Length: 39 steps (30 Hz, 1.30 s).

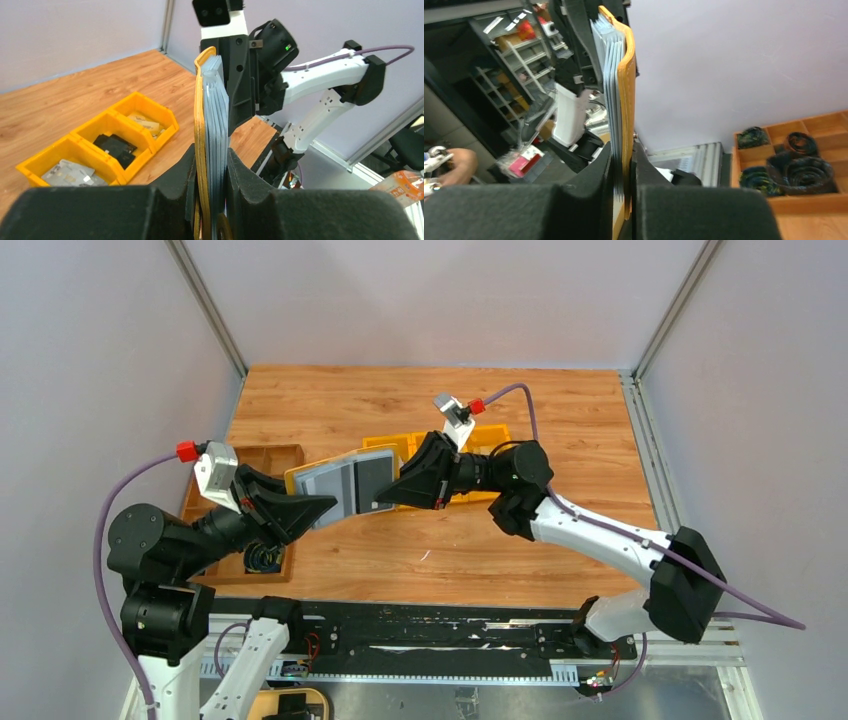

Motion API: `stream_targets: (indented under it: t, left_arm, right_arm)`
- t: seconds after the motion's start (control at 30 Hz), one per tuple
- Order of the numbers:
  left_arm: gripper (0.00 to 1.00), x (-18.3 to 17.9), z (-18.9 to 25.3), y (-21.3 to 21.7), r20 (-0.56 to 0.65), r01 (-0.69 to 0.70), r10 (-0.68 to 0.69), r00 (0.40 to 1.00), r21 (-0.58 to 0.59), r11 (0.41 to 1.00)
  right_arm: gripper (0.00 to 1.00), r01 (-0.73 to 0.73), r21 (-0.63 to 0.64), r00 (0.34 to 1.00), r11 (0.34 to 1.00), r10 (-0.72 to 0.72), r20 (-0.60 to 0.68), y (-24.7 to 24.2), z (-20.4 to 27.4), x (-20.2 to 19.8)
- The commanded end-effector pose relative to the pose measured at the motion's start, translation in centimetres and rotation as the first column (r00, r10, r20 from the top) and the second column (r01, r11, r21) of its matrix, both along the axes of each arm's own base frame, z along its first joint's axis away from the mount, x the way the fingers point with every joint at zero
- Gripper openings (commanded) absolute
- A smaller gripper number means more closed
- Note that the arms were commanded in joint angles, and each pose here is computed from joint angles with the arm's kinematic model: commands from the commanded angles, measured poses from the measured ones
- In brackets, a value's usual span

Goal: Take the credit cards out of the card holder
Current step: Remove the credit card from the card holder.

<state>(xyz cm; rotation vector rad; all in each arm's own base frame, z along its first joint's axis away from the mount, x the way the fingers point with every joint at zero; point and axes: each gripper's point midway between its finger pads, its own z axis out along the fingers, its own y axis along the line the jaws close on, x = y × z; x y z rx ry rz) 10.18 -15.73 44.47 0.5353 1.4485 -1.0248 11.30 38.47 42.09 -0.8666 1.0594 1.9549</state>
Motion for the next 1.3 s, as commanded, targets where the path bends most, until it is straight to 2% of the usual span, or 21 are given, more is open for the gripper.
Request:
stream_targets:
  t: [0.0,0.03,0.07,0.17,0.2,0.33,0.47,0.57,0.77,1.0,1.27]
  left_arm:
    - [0.19,0.5,-1.9,0.5,-0.008,-0.041,0.042,0.999,0.054,0.998]
    - [0.31,0.5,-2.6,0.6,-0.017,-0.045,0.046,0.999,0.075,0.996]
    - [0.38,0.5,-3.2,0.7,-0.027,-0.046,0.049,0.998,0.093,0.995]
    - [0.53,0.0,-4.4,0.9,-0.029,-0.041,0.046,0.999,0.134,0.99]
    - [0.6,-0.2,-4.7,0.9,-0.026,-0.035,0.039,0.999,0.146,0.989]
    - [0.71,-1.1,-5.8,0.9,-0.016,-0.006,0.009,1.0,0.193,0.981]
    - [0.91,-1.8,-6.4,0.4,-0.031,0.065,-0.059,0.998,0.217,0.974]
    - [0.99,-2.3,-6.2,0.1,-0.023,0.103,-0.101,0.995,0.229,0.968]
    - [1.0,-3.0,-5.9,-0.2,-0.011,0.15,-0.152,0.988,0.241,0.959]
    - [0.98,-2.7,-6.7,-0.7,-0.051,0.215,-0.208,0.977,0.235,0.948]
    - [0.92,-1.6,-9.6,-0.6,-0.126,0.223,-0.196,0.972,0.254,0.941]
  right_arm:
    - [0.0,0.047,-0.115,0.998,0.992,-0.041,0.048,0.2,0.0,-0.1]
    - [0.0,0.058,-0.163,0.998,0.985,-0.051,0.045,0.3,-0.7,0.2]
    - [0.0,0.064,-0.209,0.997,0.976,-0.053,0.054,0.5,-1.3,0.3]
    - [0.0,0.053,-0.331,0.996,0.942,-0.024,0.092,0.7,-2.0,0.3]
    - [0.0,0.043,-0.379,0.996,0.925,-0.008,0.093,0.7,-2.6,0.3]
    - [0.0,0.027,-0.495,0.989,0.869,0.049,0.139,0.2,-4.3,-0.1]
    - [0.0,0.001,-0.577,0.984,0.817,0.102,0.146,-0.2,-6.0,-0.7]
    - [0.0,-0.004,-0.634,0.977,0.773,0.138,0.161,-0.4,-7.2,-1.1]
    - [0.0,-0.009,-0.708,0.97,0.707,0.179,0.167,-0.5,-9.0,-1.7]
    - [0.0,-0.011,-0.728,0.947,0.686,0.24,0.212,0.2,-9.0,-3.0]
    - [0.0,-0.02,-0.75,0.918,0.661,0.31,0.249,1.4,-8.5,-4.4]
